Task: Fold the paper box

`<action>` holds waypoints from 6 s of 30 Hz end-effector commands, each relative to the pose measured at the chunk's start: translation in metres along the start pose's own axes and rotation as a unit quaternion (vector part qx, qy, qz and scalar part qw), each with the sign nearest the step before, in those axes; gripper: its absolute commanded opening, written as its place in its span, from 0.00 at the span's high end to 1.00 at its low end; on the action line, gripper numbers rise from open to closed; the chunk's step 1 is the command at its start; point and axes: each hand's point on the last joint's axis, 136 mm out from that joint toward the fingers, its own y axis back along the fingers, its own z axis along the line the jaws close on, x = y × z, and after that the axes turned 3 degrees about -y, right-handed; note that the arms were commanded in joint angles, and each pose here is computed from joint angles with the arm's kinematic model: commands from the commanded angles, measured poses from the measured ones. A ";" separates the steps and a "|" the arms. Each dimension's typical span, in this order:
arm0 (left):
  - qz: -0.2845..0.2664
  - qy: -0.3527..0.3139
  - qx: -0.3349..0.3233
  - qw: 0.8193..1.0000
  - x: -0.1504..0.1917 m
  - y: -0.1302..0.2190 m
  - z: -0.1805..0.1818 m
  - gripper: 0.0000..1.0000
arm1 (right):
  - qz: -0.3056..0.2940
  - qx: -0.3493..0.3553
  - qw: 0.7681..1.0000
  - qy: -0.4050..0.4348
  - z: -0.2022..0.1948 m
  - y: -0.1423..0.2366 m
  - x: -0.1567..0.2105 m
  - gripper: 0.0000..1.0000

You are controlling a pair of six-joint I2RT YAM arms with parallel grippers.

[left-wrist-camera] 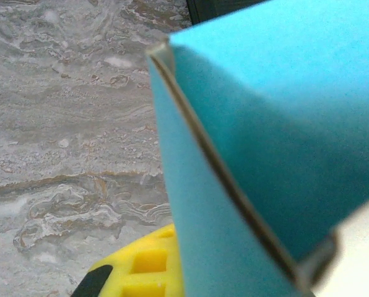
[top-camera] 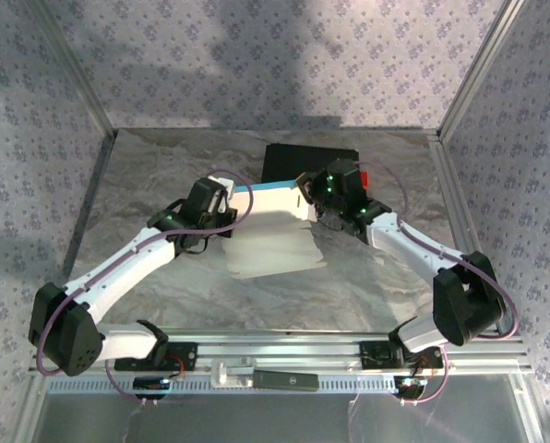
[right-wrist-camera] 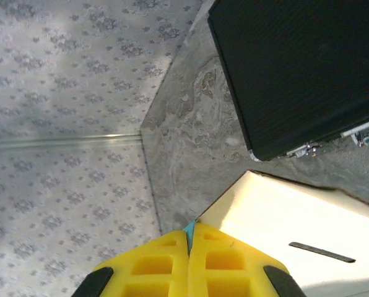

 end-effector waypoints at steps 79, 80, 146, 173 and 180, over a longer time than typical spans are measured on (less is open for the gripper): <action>-0.113 -0.038 -0.011 0.993 -0.035 0.029 0.004 1.00 | -0.084 0.012 0.985 0.152 -0.037 0.060 0.023 0.69; -0.113 -0.038 -0.010 0.993 -0.035 0.029 0.003 1.00 | -0.084 0.003 0.987 0.139 -0.036 0.061 0.022 0.69; -0.123 -0.066 -0.041 0.989 -0.040 0.037 -0.007 1.00 | -0.053 0.142 0.946 0.286 -0.067 0.083 0.028 0.60; -0.102 -0.052 -0.011 0.993 -0.045 0.032 -0.013 1.00 | -0.015 0.141 0.940 0.312 -0.084 0.038 0.023 0.50; -0.097 -0.048 -0.005 0.994 -0.046 0.033 -0.011 1.00 | -0.010 0.155 0.937 0.312 -0.101 0.038 0.020 0.48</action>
